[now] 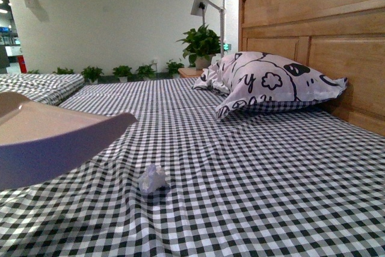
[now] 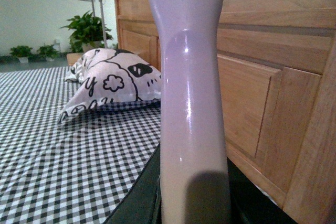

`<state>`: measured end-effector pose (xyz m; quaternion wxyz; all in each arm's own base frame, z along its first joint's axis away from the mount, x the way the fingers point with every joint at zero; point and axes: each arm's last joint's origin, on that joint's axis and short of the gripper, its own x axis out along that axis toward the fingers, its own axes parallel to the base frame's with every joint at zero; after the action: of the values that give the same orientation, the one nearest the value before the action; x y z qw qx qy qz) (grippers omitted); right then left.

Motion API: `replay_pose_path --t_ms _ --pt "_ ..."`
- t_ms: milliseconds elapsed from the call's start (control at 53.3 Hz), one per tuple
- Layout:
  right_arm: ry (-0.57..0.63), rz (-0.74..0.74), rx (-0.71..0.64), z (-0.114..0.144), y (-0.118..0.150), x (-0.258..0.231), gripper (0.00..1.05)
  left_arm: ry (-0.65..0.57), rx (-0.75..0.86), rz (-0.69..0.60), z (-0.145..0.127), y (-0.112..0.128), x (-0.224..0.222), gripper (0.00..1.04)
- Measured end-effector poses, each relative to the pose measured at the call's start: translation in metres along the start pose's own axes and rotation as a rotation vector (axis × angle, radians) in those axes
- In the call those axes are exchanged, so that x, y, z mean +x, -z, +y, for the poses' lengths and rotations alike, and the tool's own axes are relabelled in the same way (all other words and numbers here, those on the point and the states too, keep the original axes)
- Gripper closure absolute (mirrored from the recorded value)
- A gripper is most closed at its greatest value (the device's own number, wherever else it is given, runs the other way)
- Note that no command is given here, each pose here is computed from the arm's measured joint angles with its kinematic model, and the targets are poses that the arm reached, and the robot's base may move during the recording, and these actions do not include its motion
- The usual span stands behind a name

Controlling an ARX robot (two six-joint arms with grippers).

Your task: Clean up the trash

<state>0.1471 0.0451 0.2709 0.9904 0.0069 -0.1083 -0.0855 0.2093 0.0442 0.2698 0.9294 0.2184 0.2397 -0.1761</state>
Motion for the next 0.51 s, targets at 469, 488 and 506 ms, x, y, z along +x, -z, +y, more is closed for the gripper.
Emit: replay_pose_path --t_ms 469,488,506 --pt "-0.001 0.000 0.000 0.000 0.000 0.000 0.85 0.163 0.212 0.071 0.013 0.023 0.046 0.77" --pt "-0.001 0.000 0.000 0.000 0.000 0.000 0.85 0.167 0.225 0.073 0.013 0.024 0.048 0.77" --pt "-0.001 0.000 0.000 0.000 0.000 0.000 0.85 0.170 0.226 0.075 0.013 0.025 0.049 0.77"
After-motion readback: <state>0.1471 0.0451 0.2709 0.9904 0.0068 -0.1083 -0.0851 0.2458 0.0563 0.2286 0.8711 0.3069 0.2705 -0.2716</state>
